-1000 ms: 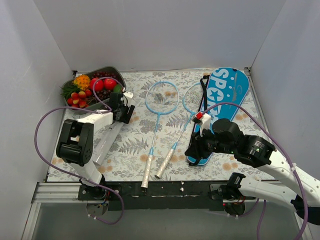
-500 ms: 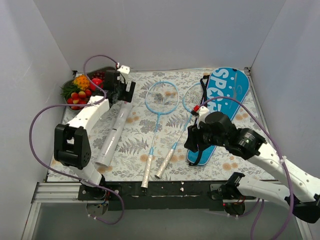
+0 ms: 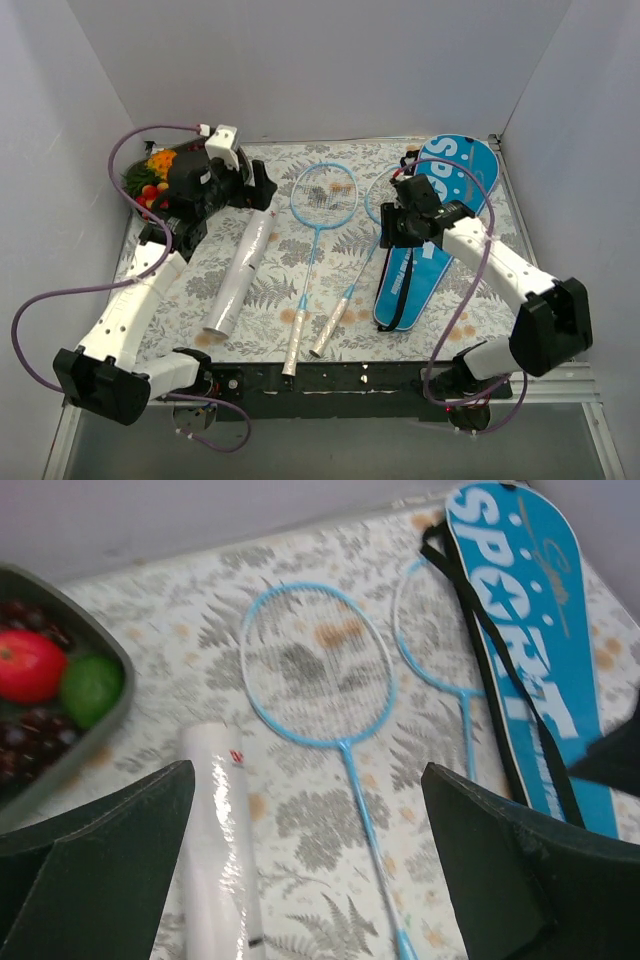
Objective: Pack up the badminton gear
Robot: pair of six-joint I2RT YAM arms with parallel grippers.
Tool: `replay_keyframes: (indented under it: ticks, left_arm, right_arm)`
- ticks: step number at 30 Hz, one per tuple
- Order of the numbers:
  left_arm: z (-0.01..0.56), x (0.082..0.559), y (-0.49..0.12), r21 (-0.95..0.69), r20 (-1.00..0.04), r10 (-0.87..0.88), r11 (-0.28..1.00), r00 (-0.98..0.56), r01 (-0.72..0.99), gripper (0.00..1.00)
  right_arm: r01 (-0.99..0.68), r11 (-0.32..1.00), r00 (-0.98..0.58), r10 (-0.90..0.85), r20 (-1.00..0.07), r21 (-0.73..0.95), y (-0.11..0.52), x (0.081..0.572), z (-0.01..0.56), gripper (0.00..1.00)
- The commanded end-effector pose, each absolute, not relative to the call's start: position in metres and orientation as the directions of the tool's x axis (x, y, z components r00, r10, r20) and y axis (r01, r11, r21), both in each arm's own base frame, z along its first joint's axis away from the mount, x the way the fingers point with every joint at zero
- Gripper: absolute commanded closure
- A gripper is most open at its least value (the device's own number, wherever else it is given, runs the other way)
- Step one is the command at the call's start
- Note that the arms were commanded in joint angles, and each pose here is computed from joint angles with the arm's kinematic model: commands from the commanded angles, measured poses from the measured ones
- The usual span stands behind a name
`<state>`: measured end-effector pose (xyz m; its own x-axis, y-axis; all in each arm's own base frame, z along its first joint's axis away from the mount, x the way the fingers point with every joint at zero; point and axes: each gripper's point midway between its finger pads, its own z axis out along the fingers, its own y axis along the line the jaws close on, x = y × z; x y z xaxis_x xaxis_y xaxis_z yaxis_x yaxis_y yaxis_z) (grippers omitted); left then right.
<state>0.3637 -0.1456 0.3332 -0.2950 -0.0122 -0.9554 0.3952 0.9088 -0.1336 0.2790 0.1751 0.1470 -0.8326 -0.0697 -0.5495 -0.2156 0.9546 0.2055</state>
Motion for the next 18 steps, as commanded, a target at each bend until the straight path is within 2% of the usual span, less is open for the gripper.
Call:
replay_keyframes:
  ticks: [1, 5, 10, 13, 18]
  left_arm:
    - [0.281, 0.328, -0.175, -0.302, -0.899, -0.065, 0.809, -0.434, 0.505, 0.02]
    - [0.235, 0.306, -0.182, -0.361, -0.855, -0.055, 0.778, -0.517, 0.514, 0.02]
    - [0.241, 0.295, -0.185, -0.436, -0.846, -0.151, 0.748, -0.511, 0.501, 0.02]
    - [0.23, 0.29, -0.189, -0.45, -0.836, -0.143, 0.731, -0.53, 0.512, 0.02]
    - [0.213, 0.281, -0.198, -0.477, -0.813, -0.134, 0.711, -0.566, 0.517, 0.02]
  right_arm:
    - [-0.15, 0.967, -0.795, 0.005, -0.607, 0.204, 0.188, 0.331, 0.15, 0.47]
    - [-0.068, 0.989, -0.824, 0.018, -0.566, 0.13, 0.185, 0.353, 0.125, 0.43]
    - [0.012, 1.0, -0.874, 0.018, -0.485, 0.016, 0.174, 0.362, 0.091, 0.41]
    - [0.055, 0.998, -0.883, 0.031, -0.469, -0.038, 0.165, 0.362, 0.08, 0.35]
    - [0.092, 0.991, -0.9, 0.041, -0.433, -0.097, 0.155, 0.358, 0.064, 0.33]
